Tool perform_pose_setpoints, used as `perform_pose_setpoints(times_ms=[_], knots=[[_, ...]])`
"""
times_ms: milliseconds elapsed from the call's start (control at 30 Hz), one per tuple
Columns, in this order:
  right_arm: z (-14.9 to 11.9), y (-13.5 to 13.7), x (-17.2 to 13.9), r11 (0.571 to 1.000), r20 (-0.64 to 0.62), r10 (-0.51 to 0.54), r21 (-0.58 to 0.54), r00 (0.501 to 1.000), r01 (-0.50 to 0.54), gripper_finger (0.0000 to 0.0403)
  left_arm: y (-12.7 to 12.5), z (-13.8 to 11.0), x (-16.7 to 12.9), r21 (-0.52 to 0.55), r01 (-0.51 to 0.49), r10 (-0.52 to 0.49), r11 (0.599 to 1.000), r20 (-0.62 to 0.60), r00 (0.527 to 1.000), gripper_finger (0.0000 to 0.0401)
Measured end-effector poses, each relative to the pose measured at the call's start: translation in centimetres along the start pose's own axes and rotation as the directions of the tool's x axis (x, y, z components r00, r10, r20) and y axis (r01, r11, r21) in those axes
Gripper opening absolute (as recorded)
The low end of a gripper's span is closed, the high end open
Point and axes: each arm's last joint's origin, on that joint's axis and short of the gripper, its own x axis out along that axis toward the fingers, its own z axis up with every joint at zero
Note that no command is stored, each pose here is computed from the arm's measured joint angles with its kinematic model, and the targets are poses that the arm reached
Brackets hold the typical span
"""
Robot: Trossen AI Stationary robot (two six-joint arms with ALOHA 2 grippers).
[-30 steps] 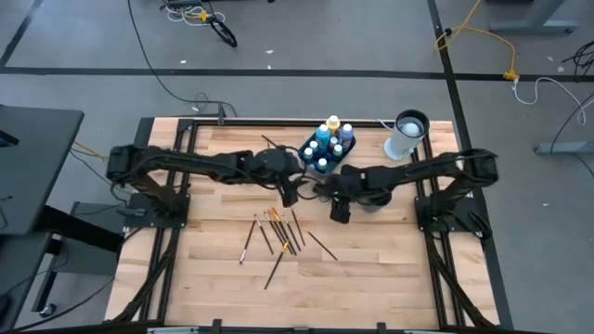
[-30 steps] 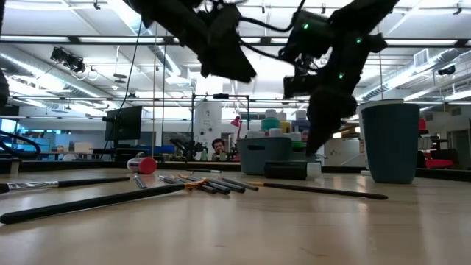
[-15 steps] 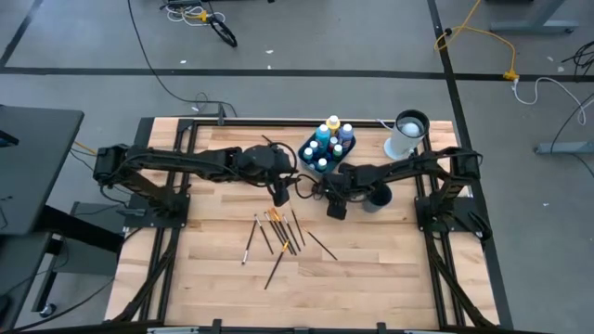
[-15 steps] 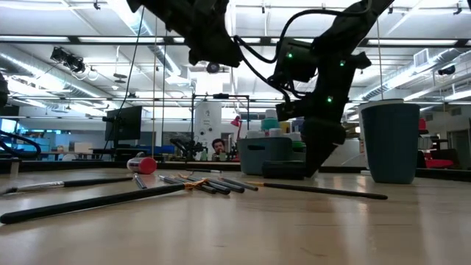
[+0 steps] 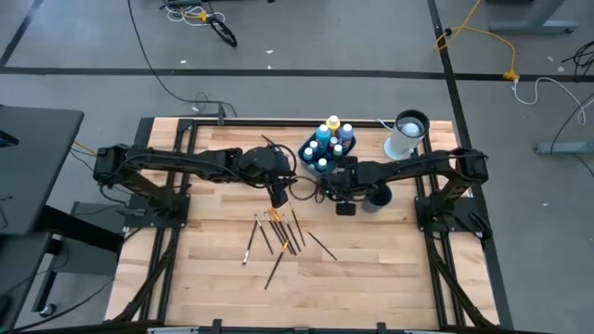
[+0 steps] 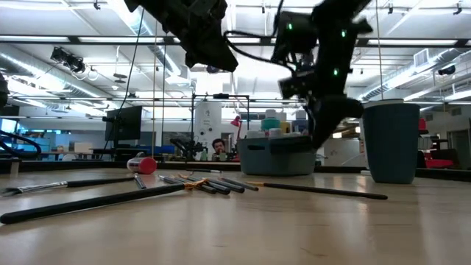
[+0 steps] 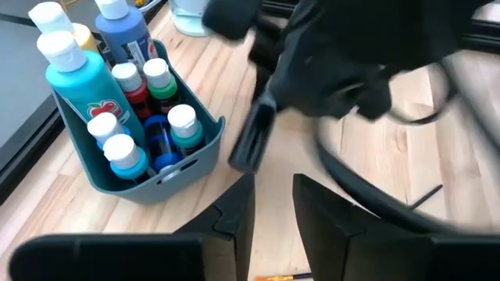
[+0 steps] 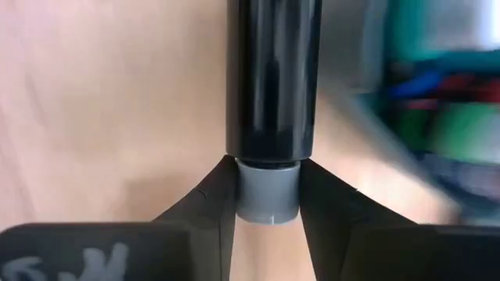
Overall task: Pick & Place Paint Supplies
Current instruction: Put the black paint bottle into the blue bin
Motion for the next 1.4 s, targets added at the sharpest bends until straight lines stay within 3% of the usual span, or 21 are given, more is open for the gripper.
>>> perform_pose_setpoints(times_ms=[133, 267, 333, 567, 733, 833, 1167, 1300, 1400], knots=[[0.6, -0.6, -2.8, 0.958, -0.040, -0.210, -0.207, 0.977, 0.198, 0.0122, 0.0, -0.2, 0.0, 0.001, -0.003, 0.003, 1.000, -0.016, 1.000, 0.0086], [0.9, -1.3, -3.8, 0.822, -0.035, -0.421, -0.438, 0.907, 0.364, 0.0122, 0.0, -0.2, 0.0, 0.004, -0.003, 0.003, 1.000, -0.020, 1.000, 0.0079], [1.0, -1.9, -3.7, 0.759, -0.041, -0.481, -0.518, 0.876, 0.393, 0.0116, 0.0, -0.2, 0.0, 0.012, -0.004, 0.005, 1.000, -0.022, 1.000, 0.0077], [0.8, -4.7, -2.8, 0.660, -0.101, -0.571, -0.646, 0.815, 0.383, 0.0119, 0.0, -0.2, 0.0, 0.012, -0.004, 0.005, 1.000, -0.023, 1.000, 0.0075], [0.9, -5.6, -1.6, 0.602, -0.098, -0.565, -0.728, 0.819, 0.329, 0.0119, 0.0, -0.2, 0.0, 0.029, -0.004, 0.004, 1.000, -0.023, 1.000, 0.0072], [1.2, -5.7, -0.5, 0.508, -0.069, -0.621, -0.794, 0.781, 0.334, 0.0119, 0.0, -0.2, 0.0, 0.044, -0.004, 0.005, 0.999, -0.023, 1.000, 0.0071], [0.7, -5.0, 2.8, 0.250, 0.015, -0.663, -0.938, 0.748, 0.241, 0.0122, 0.2, -0.3, 0.0, 0.064, -0.034, 0.036, 0.997, -0.030, 0.999, 0.0071], [0.2, -4.5, 3.7, 0.196, 0.037, -0.641, -0.958, 0.767, 0.210, 0.0124, 0.4, -0.5, 0.0, 0.048, -0.096, 0.099, 0.994, -0.045, 0.994, 0.0071], [0.1, -4.3, 3.9, 0.204, 0.054, -0.613, -0.953, 0.788, 0.224, 0.0135, 0.5, -0.8, -0.1, 0.056, -0.138, 0.142, 0.989, -0.072, 0.987, 0.0071]])
